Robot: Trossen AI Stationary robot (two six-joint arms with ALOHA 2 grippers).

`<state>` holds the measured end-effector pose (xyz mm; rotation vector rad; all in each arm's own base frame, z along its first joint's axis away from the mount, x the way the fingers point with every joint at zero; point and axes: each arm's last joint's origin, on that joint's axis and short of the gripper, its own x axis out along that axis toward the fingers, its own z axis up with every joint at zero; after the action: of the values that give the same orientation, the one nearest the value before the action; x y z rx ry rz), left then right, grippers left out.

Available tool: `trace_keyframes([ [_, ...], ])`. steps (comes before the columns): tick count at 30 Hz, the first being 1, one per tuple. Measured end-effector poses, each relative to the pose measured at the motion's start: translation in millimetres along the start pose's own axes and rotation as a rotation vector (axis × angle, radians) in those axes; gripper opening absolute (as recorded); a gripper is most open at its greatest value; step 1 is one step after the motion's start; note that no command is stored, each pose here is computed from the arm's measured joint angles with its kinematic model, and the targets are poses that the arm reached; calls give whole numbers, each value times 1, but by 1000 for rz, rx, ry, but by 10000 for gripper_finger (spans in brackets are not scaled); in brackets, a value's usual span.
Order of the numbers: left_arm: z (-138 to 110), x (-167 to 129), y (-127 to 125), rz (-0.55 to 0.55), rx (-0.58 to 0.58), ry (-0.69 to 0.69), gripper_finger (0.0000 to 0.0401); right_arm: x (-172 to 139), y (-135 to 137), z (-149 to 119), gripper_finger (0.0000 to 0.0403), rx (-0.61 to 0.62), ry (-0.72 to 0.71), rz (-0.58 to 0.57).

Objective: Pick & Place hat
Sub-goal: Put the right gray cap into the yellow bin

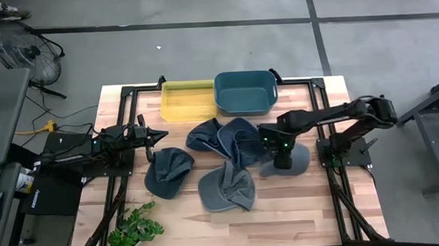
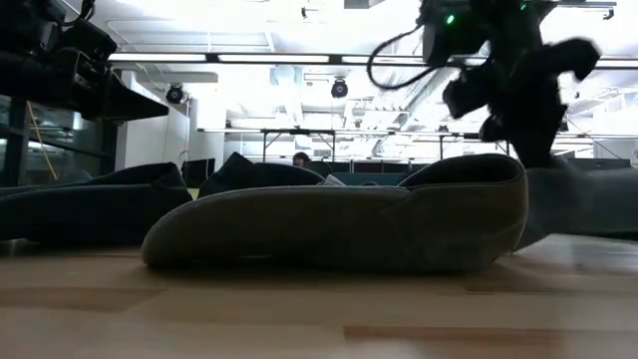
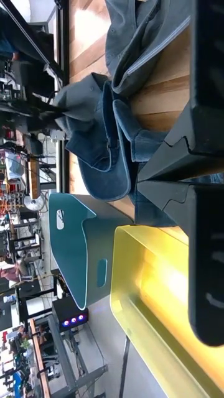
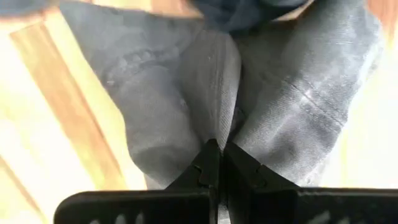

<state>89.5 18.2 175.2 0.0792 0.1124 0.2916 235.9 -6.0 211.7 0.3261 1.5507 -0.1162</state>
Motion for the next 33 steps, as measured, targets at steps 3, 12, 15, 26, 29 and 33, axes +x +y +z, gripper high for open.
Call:
trace_keyframes([
  [3,0,0,0,0,0,0,1,-11,5,-10,1,28,-22,7],
  [12,0,0,0,0,0,0,1,-40,15,-41,0,103,-133,10],
  [15,0,0,0,6,30,-3,1,-47,17,-49,0,126,-166,11],
  [26,1,0,0,3,68,-11,1,-55,20,-59,0,150,-215,22],
  [29,1,0,0,3,64,-12,1,-56,21,-58,0,146,-228,23],
  [33,1,0,-1,-31,-50,-17,1,-56,21,-58,0,141,-233,22],
])
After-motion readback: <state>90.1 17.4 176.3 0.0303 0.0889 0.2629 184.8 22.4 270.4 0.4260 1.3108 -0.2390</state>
